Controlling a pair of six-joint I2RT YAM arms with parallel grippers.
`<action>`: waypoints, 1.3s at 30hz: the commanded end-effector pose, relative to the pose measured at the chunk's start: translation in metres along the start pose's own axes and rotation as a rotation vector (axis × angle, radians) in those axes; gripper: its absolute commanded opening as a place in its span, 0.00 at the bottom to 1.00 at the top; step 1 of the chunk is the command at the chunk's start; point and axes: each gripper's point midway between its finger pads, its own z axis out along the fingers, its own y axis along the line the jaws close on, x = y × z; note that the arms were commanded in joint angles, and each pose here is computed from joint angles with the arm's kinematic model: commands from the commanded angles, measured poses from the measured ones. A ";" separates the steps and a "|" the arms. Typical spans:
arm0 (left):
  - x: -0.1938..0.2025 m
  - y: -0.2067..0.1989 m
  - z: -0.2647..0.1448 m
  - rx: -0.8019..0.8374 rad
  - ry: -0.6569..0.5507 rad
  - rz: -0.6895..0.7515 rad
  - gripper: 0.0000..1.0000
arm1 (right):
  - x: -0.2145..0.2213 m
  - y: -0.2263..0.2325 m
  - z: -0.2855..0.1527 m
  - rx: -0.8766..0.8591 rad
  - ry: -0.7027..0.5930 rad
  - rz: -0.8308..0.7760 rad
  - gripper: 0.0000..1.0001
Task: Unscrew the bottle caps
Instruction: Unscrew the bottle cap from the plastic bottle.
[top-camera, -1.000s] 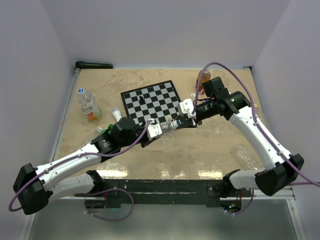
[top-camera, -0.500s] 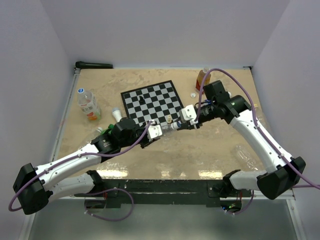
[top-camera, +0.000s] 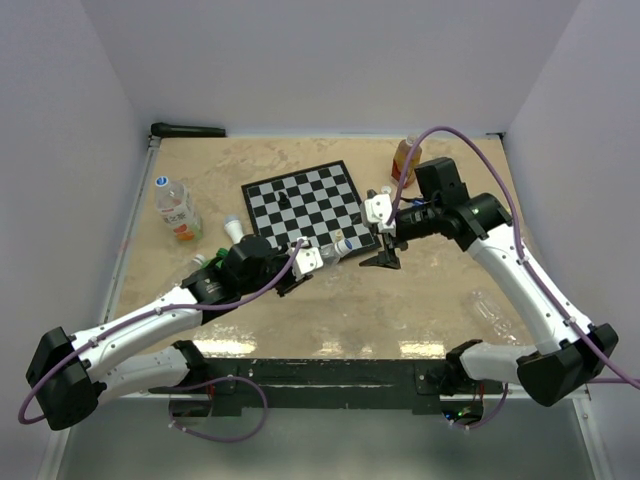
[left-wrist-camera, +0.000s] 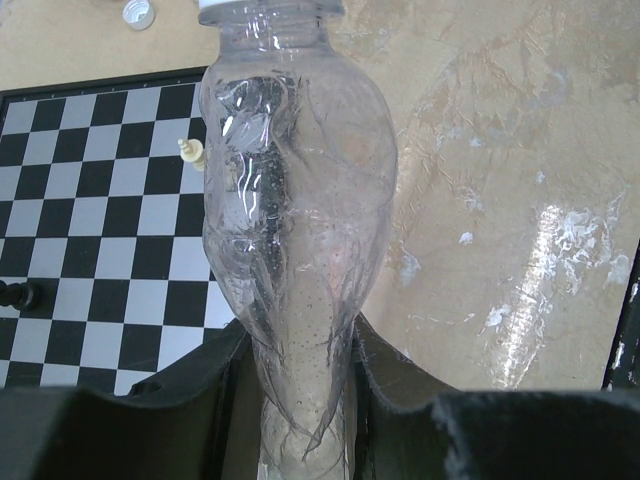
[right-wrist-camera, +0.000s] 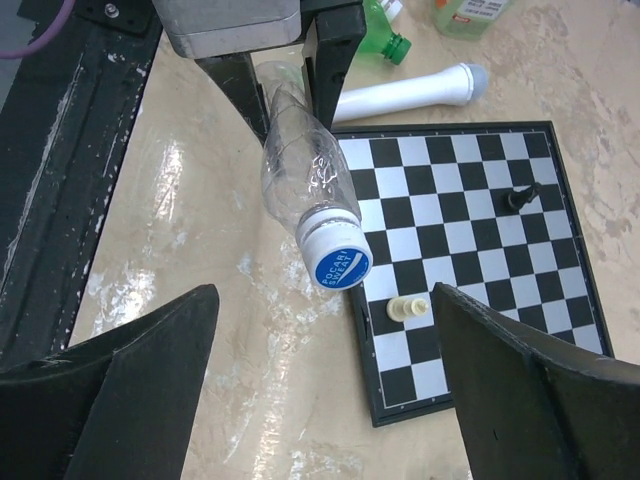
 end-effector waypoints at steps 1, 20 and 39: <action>-0.007 0.005 -0.002 -0.021 -0.025 -0.007 0.00 | -0.012 -0.002 -0.013 0.048 -0.003 0.018 0.92; -0.008 0.005 -0.002 -0.022 -0.028 -0.007 0.00 | 0.008 0.005 -0.029 0.072 -0.013 0.093 0.97; -0.007 0.004 -0.002 -0.019 -0.024 -0.006 0.00 | 0.018 0.009 -0.028 0.069 -0.012 0.115 0.98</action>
